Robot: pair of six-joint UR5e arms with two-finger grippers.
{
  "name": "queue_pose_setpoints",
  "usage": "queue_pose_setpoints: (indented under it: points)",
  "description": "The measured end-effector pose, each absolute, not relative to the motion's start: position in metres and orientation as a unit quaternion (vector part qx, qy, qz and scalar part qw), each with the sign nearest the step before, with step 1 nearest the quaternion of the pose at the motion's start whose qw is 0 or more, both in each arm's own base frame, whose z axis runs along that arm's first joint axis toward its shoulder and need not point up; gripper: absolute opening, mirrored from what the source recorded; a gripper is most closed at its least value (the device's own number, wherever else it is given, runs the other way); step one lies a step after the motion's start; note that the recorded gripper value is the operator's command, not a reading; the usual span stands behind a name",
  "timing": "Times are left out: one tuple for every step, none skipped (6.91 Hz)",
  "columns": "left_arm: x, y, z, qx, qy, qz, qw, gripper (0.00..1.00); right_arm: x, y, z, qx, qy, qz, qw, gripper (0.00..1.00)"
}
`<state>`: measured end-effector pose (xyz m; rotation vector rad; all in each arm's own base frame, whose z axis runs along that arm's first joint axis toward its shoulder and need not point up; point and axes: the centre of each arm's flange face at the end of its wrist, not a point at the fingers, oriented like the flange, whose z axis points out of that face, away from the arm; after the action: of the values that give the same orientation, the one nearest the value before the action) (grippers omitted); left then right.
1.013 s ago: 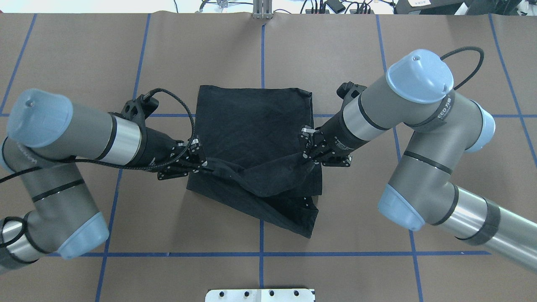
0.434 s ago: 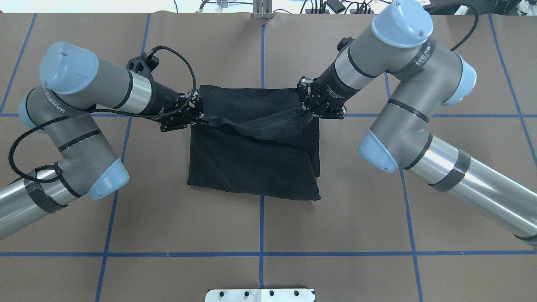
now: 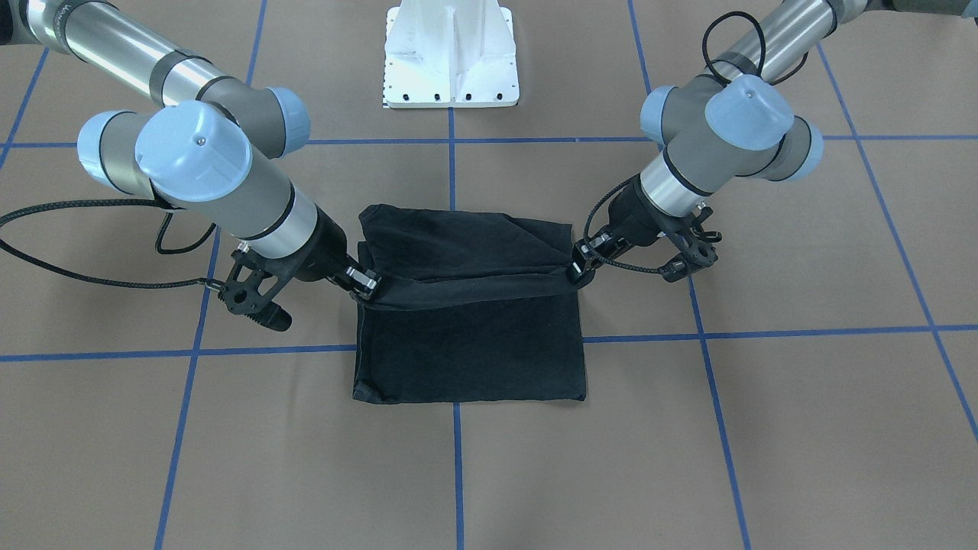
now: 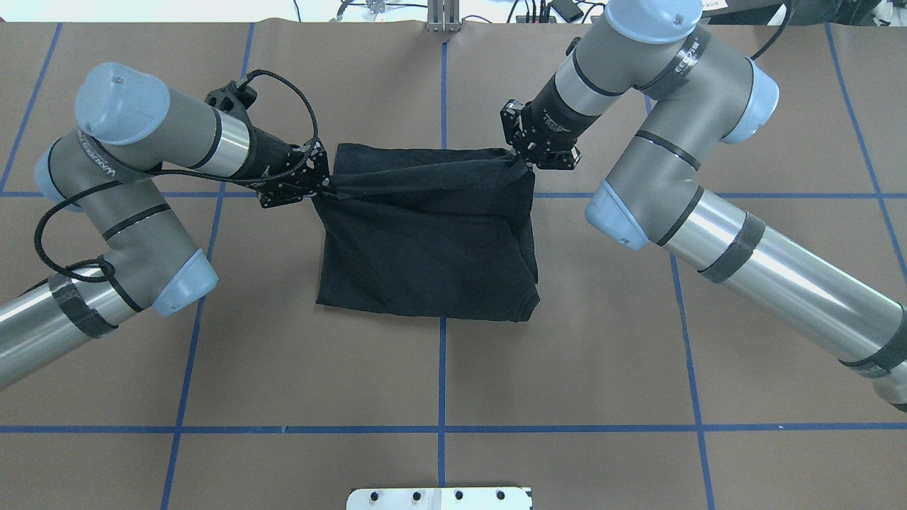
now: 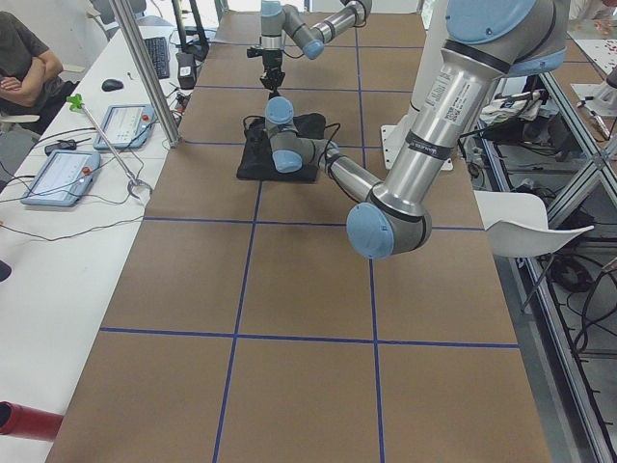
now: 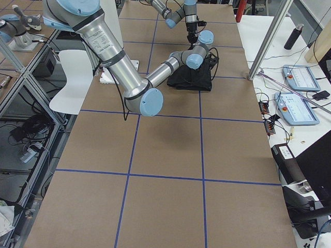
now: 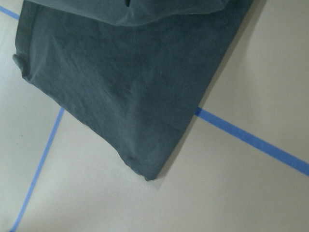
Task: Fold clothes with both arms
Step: 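Lift the near edge with both grippers and fold it over toward the far edge, then lower the folded edge onto the far edge and open both grippers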
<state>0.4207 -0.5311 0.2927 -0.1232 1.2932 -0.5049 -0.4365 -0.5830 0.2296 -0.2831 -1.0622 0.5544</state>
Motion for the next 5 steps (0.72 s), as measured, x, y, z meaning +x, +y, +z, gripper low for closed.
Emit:
queue_pose_setpoints:
  points:
    - [0.427,-0.539,0.291,-0.057,0.595,-0.234,0.767,0.0,-0.437,-0.591,0.235,-0.131,-0.496,0.265,0.817,0.0]
    - [0.431,-0.548,0.289,-0.056,0.594,-0.237,0.767,0.0,-0.44,-0.599,0.245,-0.125,-0.5,0.265,0.815,0.0]
    - [0.431,-0.557,0.287,-0.054,0.592,-0.242,0.767,0.0,-0.445,-0.605,0.255,-0.12,-0.505,0.263,0.813,0.0]
    - [0.431,-0.567,0.288,-0.052,0.59,-0.248,0.767,0.0,-0.448,-0.609,0.26,-0.118,-0.508,0.263,0.812,0.0]
    - [0.432,-0.577,0.289,-0.048,0.586,-0.256,0.767,0.0,-0.45,-0.612,0.259,-0.117,-0.509,0.263,0.811,0.0]
